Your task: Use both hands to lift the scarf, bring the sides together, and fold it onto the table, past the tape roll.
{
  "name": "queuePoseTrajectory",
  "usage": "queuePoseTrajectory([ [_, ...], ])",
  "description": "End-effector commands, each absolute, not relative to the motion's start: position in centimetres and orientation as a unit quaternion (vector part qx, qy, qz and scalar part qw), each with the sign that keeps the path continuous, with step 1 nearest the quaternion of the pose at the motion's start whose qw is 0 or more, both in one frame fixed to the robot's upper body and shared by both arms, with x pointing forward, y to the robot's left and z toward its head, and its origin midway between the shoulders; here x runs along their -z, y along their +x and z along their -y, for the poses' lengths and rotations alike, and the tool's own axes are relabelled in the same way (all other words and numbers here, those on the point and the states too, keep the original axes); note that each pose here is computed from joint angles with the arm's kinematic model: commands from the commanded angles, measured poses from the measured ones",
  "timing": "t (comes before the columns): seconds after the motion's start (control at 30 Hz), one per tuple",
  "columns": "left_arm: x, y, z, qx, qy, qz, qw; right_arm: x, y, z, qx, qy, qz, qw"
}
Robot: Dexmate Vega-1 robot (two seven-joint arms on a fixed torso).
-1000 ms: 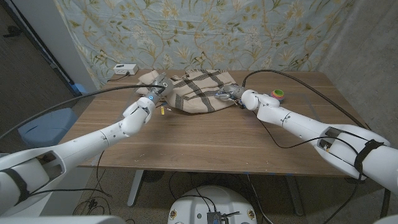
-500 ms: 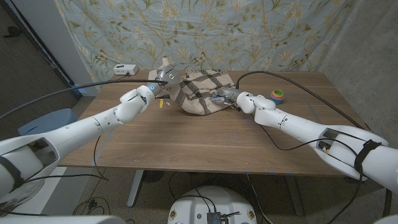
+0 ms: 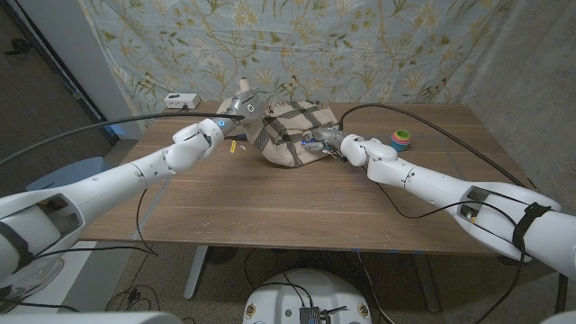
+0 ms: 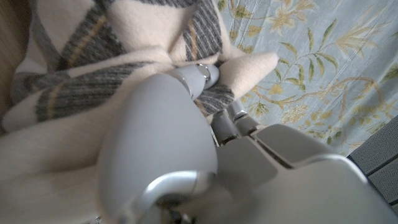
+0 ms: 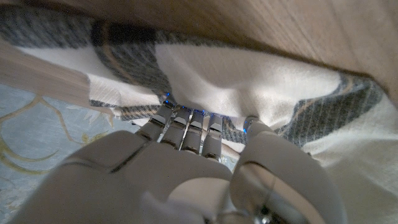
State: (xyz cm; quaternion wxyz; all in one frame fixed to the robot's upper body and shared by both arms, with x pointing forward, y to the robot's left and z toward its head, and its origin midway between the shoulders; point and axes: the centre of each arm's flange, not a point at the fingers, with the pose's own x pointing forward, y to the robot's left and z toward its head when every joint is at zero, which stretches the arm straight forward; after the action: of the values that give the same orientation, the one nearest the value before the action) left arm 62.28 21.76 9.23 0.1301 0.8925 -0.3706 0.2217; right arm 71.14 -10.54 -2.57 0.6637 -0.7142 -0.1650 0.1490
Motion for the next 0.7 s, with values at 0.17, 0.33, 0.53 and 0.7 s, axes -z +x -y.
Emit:
queuePoseTrajectory([
  [0.17,-16.5,61.0,-17.1,-0.220,0.862,0.455,-0.043,8.0,69.9,8.6,-0.229,-0.755,0.151,0.595],
  [0.33,-17.9,60.7,-15.9,-0.230,0.852,0.468,-0.052,8.5,70.0,8.5,-0.235,-0.755,0.150,0.593],
  [0.53,-19.1,60.8,-15.0,-0.238,0.846,0.474,-0.056,9.0,70.2,8.4,-0.241,-0.757,0.146,0.590],
  [0.7,-19.8,61.1,-14.2,-0.240,0.840,0.483,-0.059,9.1,70.3,8.4,-0.240,-0.756,0.145,0.591],
])
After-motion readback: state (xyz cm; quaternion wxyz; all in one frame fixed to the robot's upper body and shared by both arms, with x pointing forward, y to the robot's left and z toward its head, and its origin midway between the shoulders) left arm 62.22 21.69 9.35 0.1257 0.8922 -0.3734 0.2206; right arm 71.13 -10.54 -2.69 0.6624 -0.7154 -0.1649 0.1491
